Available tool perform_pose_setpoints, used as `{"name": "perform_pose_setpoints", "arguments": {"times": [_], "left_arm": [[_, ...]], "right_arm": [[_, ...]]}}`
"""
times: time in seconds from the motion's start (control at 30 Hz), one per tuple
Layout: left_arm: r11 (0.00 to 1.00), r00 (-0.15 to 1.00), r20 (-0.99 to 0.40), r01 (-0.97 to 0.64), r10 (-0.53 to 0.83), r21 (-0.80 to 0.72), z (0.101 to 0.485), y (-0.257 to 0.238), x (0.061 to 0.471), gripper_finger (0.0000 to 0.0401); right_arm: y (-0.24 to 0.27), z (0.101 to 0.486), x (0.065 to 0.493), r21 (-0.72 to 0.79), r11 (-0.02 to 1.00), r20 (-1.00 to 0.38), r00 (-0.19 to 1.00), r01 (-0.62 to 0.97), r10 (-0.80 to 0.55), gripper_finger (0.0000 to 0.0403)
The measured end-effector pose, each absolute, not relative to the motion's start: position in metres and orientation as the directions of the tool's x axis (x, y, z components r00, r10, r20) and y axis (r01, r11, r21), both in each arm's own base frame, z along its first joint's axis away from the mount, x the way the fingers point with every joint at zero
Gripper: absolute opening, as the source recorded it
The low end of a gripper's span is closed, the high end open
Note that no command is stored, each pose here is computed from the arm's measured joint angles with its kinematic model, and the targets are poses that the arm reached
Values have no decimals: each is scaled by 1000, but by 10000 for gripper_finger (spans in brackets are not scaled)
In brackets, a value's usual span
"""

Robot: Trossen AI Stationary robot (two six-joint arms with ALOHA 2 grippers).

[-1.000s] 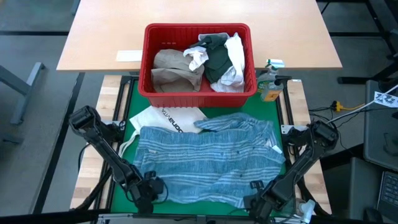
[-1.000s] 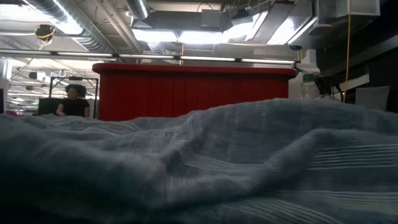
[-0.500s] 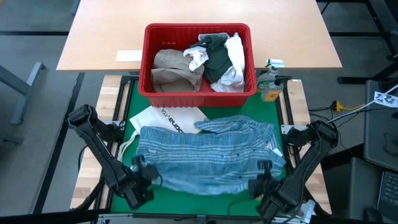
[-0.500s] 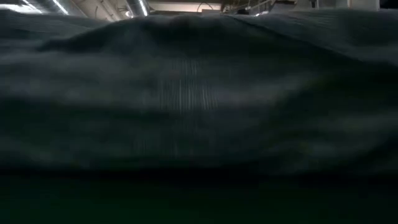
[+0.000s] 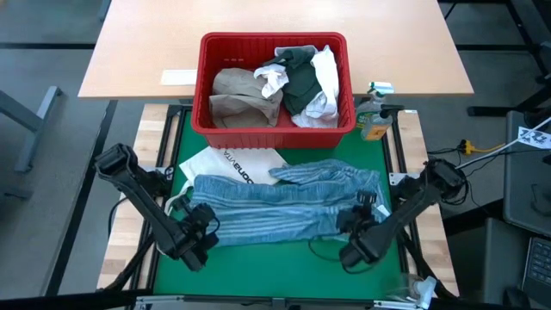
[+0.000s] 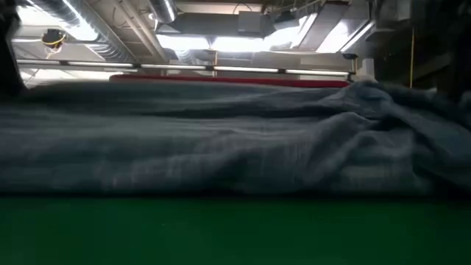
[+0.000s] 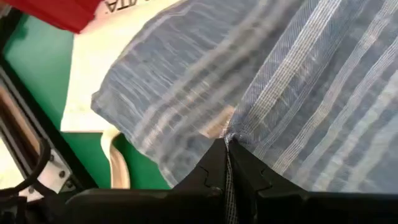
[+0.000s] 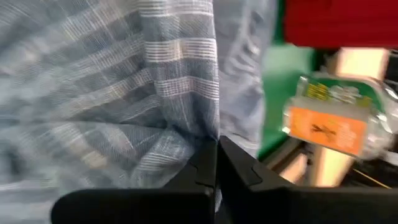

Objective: Fold Laundry from Bin
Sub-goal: Fold the blue polo shirt

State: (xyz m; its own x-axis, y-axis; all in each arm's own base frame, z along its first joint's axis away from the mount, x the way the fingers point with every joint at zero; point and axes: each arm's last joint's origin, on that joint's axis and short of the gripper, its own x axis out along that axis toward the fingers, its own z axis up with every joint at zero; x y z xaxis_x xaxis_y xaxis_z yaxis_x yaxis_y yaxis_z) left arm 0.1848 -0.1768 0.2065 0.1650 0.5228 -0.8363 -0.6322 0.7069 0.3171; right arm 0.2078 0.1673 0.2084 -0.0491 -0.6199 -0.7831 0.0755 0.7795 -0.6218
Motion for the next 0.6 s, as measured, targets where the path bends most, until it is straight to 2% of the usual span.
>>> {"name": "perform_pose_setpoints", "arguments": {"times": [0.23,0.6], "left_arm": [[667,138,-822,-665,553,337,185,-159,188,0],[650,116,-825,-680,554,340,181,-152,192,0]], "right_arm": [[139,185,203,-692,719,-718,-154,57,-679,7],[126,185,210,-712,702,-691,-161,-16,-705,7]]}}
